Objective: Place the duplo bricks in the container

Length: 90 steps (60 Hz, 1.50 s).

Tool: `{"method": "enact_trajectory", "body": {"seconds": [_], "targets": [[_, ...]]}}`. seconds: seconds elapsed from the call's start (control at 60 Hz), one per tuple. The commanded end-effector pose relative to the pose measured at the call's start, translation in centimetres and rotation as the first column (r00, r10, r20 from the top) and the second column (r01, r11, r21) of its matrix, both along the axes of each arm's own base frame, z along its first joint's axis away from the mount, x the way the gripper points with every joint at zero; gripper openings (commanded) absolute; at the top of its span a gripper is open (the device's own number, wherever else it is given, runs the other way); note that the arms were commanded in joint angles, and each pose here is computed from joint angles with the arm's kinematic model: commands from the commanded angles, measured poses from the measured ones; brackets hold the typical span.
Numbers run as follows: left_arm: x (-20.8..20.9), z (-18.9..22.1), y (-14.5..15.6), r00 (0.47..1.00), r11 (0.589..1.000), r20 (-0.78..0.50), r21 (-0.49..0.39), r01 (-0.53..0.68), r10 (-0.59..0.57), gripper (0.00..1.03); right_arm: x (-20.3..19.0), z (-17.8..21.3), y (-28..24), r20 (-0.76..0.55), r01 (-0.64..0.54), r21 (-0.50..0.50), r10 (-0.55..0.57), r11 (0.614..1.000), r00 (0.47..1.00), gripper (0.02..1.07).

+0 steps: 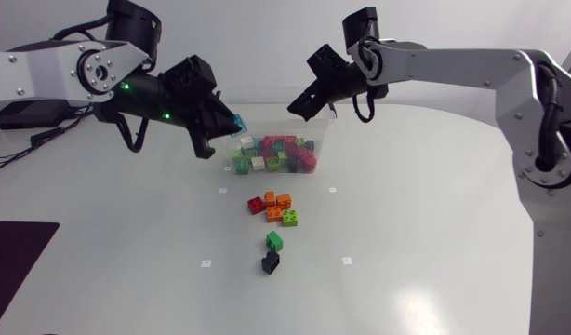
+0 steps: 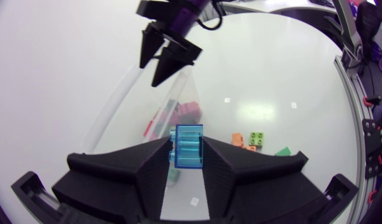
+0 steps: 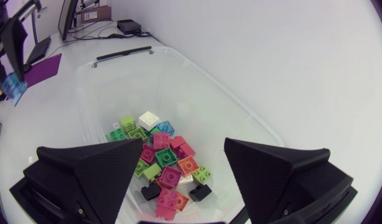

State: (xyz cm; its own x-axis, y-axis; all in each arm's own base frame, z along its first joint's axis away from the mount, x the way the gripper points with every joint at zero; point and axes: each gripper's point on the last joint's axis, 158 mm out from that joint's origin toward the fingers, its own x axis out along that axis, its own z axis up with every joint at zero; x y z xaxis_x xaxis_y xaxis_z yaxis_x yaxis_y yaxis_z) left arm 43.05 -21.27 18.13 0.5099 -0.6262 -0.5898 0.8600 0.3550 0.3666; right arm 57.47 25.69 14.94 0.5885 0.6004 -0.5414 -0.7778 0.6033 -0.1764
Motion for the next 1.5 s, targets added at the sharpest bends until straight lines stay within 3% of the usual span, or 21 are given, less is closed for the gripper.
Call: {"method": "enact_trajectory", "body": {"seconds": [0.0,0.317,0.983,1.117,1.15,1.217,1.267,1.483], "targets": [[2.0,0.5,0.0,0.998,0.996,-0.025,-0.063,-0.061,0.060,0.30,-1.4,2.5,-0.1,0.031,0.006,0.023,-0.007,1.000,0.999,1.02],[6.8,2.4,-0.3,0.990,0.977,0.004,-0.161,-0.138,0.141,0.30,-5.9,2.5,-1.6,0.037,-0.005,0.009,0.005,1.000,0.999,1.02],[14.9,0.8,-1.9,0.970,0.956,0.001,-0.168,-0.241,0.244,0.32,-15.0,-4.6,-4.1,-0.057,-0.129,-0.085,0.124,0.988,0.991,0.98],[15.6,0.0,-2.1,0.968,0.956,-0.013,-0.153,-0.251,0.252,0.49,-16.3,-6.8,-3.8,-0.094,-0.171,-0.103,0.162,0.980,0.982,0.98],[15.8,-0.2,-2.1,0.967,0.956,-0.017,-0.148,-0.255,0.256,0.57,-16.6,-7.2,-3.7,-0.106,-0.184,-0.104,0.173,0.977,0.979,0.98],[16.2,-0.8,-2.0,0.963,0.955,-0.026,-0.124,-0.269,0.268,0.85,-17.3,-8.1,-3.2,-0.127,-0.214,-0.111,0.199,0.971,0.972,0.98],[16.1,-1.4,-2.0,0.963,0.957,-0.042,-0.106,-0.269,0.266,0.96,-17.9,-8.7,-3.0,-0.142,-0.240,-0.124,0.222,0.963,0.965,0.98],[15.6,-0.5,-1.1,0.960,0.956,-0.051,-0.092,-0.279,0.276,0.98,-20.2,-11.3,-1.8,-0.216,-0.349,-0.161,0.312,0.923,0.925,0.97]]}}
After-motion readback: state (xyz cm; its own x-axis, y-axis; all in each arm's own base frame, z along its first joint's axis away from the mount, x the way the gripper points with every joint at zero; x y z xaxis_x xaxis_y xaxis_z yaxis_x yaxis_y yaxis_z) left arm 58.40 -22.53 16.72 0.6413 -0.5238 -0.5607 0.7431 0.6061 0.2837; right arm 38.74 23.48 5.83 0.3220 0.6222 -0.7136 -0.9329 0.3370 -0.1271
